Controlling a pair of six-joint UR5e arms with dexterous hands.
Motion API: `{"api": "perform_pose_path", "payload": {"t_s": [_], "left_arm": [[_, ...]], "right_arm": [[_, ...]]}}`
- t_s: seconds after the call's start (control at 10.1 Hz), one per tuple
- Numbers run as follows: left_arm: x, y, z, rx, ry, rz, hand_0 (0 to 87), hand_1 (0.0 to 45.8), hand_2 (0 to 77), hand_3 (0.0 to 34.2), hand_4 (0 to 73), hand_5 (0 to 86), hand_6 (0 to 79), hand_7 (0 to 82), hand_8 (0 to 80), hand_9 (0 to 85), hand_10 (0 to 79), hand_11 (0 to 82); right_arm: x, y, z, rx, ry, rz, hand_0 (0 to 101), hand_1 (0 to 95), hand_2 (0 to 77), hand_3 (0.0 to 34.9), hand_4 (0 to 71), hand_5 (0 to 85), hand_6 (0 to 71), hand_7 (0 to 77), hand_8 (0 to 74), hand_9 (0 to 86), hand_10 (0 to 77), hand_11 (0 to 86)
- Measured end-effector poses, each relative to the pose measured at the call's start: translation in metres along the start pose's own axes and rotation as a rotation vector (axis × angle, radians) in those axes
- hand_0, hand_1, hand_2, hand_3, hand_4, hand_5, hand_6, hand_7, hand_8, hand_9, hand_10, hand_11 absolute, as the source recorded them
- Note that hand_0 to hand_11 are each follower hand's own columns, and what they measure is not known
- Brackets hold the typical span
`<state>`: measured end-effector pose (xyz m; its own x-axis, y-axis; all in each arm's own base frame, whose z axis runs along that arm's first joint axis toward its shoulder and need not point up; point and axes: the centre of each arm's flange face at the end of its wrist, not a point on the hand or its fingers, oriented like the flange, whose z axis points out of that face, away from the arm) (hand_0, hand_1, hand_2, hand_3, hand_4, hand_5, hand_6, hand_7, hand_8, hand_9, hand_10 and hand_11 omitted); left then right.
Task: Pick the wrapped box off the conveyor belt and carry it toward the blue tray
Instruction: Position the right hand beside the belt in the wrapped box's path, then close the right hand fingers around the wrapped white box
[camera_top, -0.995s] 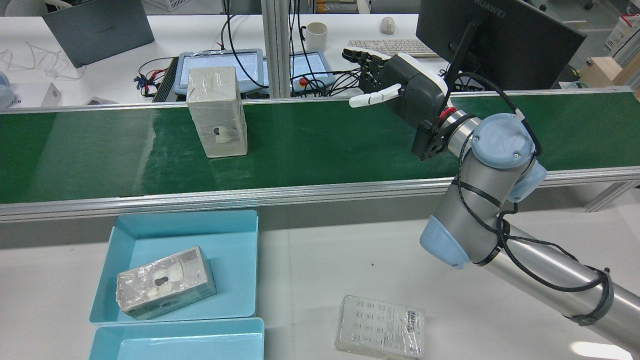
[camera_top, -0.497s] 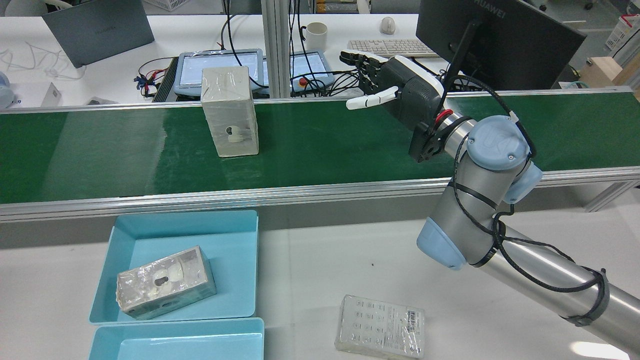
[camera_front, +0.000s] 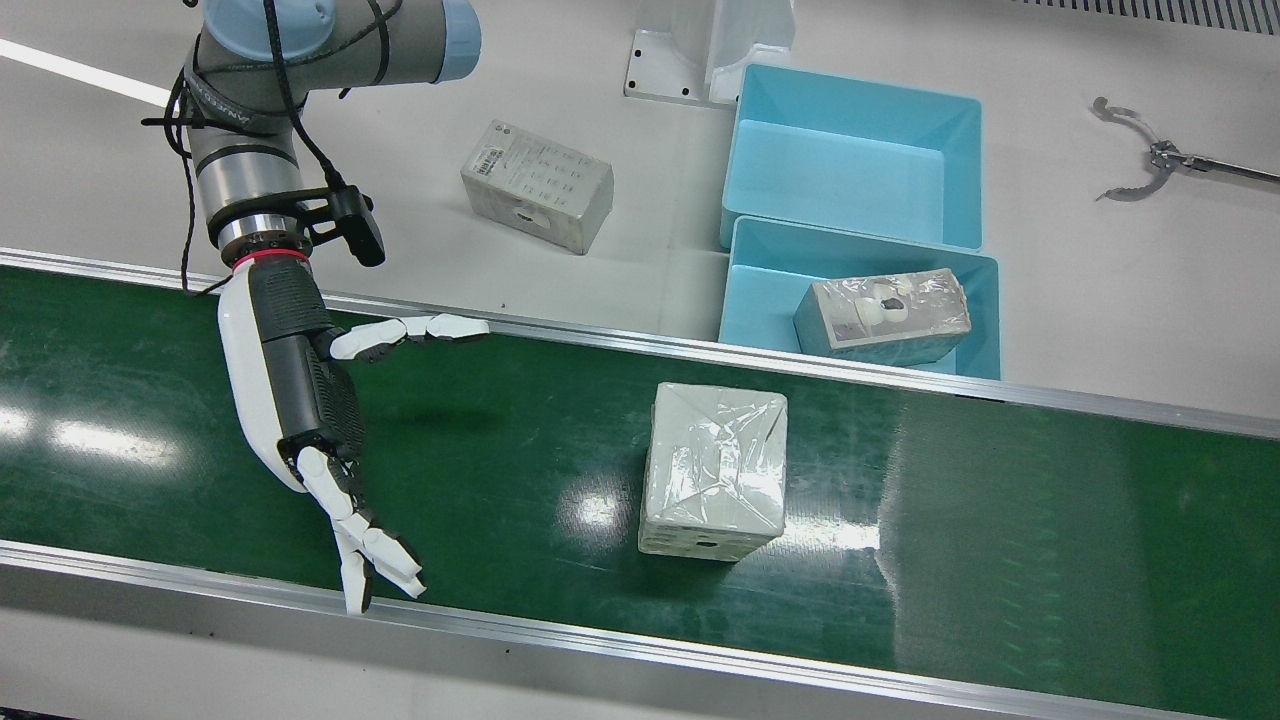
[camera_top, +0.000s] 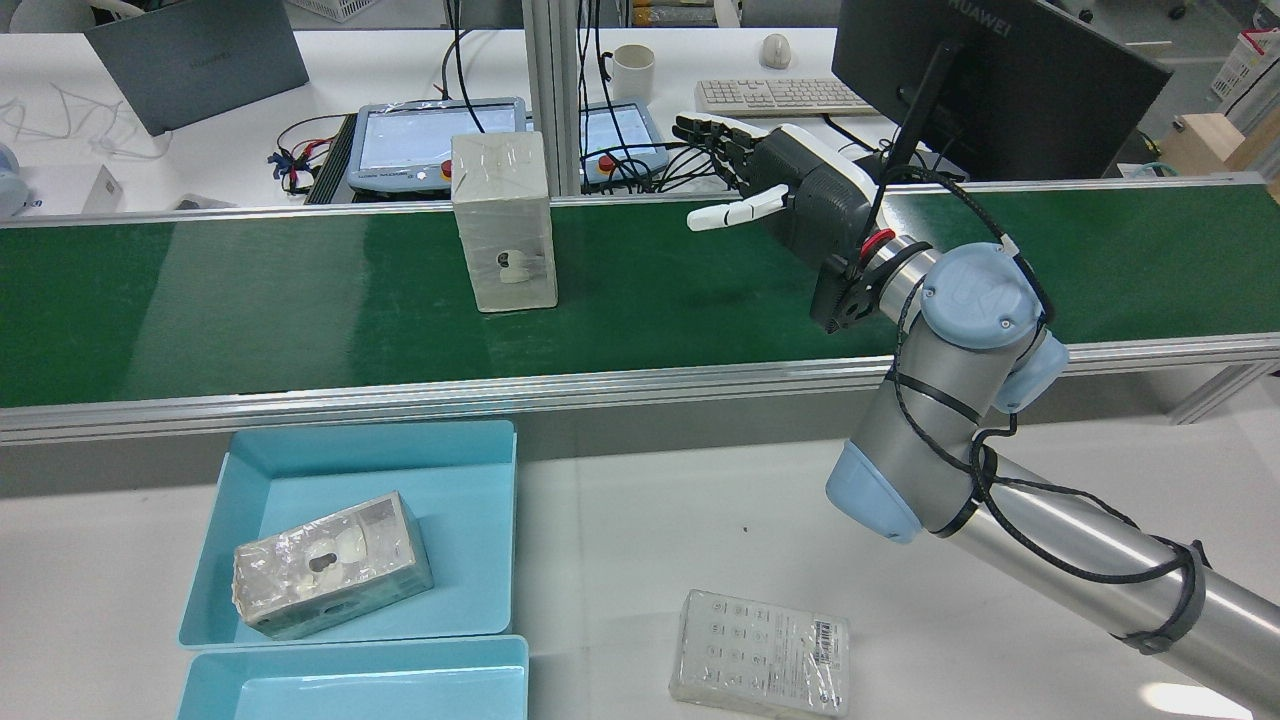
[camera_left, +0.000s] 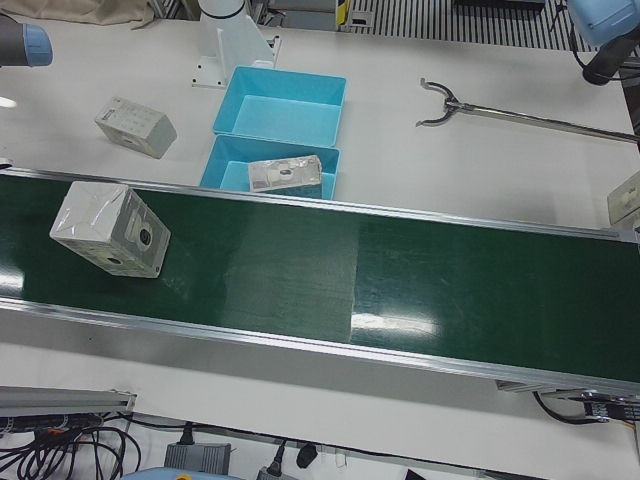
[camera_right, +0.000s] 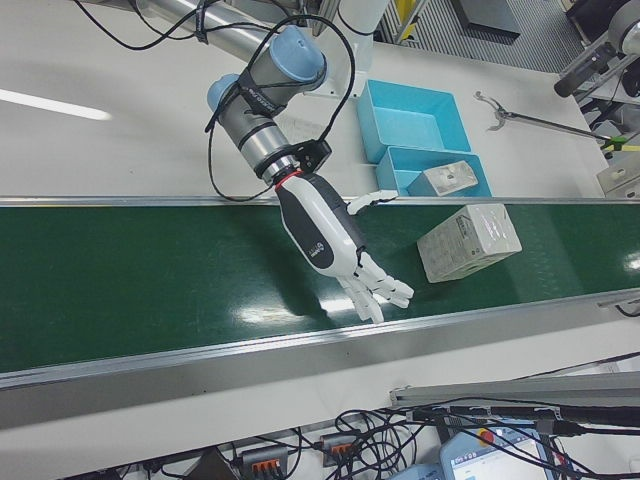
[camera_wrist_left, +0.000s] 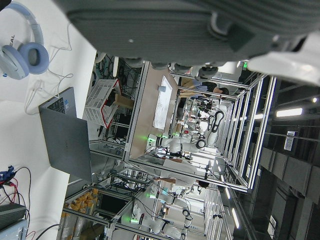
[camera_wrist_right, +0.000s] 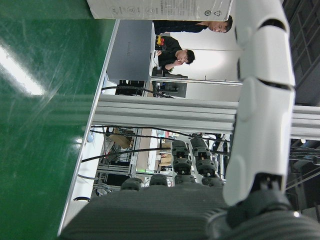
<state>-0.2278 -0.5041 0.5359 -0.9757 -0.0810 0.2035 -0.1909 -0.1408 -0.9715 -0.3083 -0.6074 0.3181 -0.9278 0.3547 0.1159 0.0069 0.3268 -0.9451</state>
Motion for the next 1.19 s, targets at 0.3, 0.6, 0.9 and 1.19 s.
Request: {"api": "perform_pose_path", "payload": {"t_s": [0.3,0.6,0.9,1.19], "left_arm": [[0.0000,0.0000,0.0000,0.000,0.000,0.000,0.0,0.0,0.5,0.0,0.0,1.1,0.0,0.0,0.0,0.0,0.0,0.0],[0.0000,0.0000,0.0000,0.000,0.000,0.000,0.0,0.0,1.1,0.0,0.0,1.1,0.0,0.0,0.0,0.0,0.0,0.0],[0.0000,0.0000,0.0000,0.000,0.000,0.000,0.0,0.0,1.1,0.0,0.0,1.1,0.0,0.0,0.0,0.0,0.0,0.0],[0.0000,0.0000,0.0000,0.000,0.000,0.000,0.0,0.0,1.1,0.0,0.0,1.1,0.0,0.5,0.0,0.0,0.0,0.0]], "right_arm": [[0.0031,-0.0015,0.0008,-0.002,0.002,0.002,47,13.1,14.7,2.4,10.4,12.0,1.6,9.3,0.0,1.6,0.0,1.6],[0.0049,-0.0015,0.0008,-0.002,0.004,0.002,47,13.1,14.7,2.5,10.4,12.0,2.7,10.9,0.0,1.6,0.0,1.6],[0.0066,-0.0009,0.0009,-0.003,0.006,0.003,47,13.1,14.7,2.4,10.4,12.0,2.7,10.9,0.0,1.6,0.0,1.6],[0.0082,0.0054,0.0061,-0.012,0.006,0.006,47,13.1,14.7,2.5,9.8,12.0,2.7,10.9,0.0,1.6,0.0,1.6]]}}
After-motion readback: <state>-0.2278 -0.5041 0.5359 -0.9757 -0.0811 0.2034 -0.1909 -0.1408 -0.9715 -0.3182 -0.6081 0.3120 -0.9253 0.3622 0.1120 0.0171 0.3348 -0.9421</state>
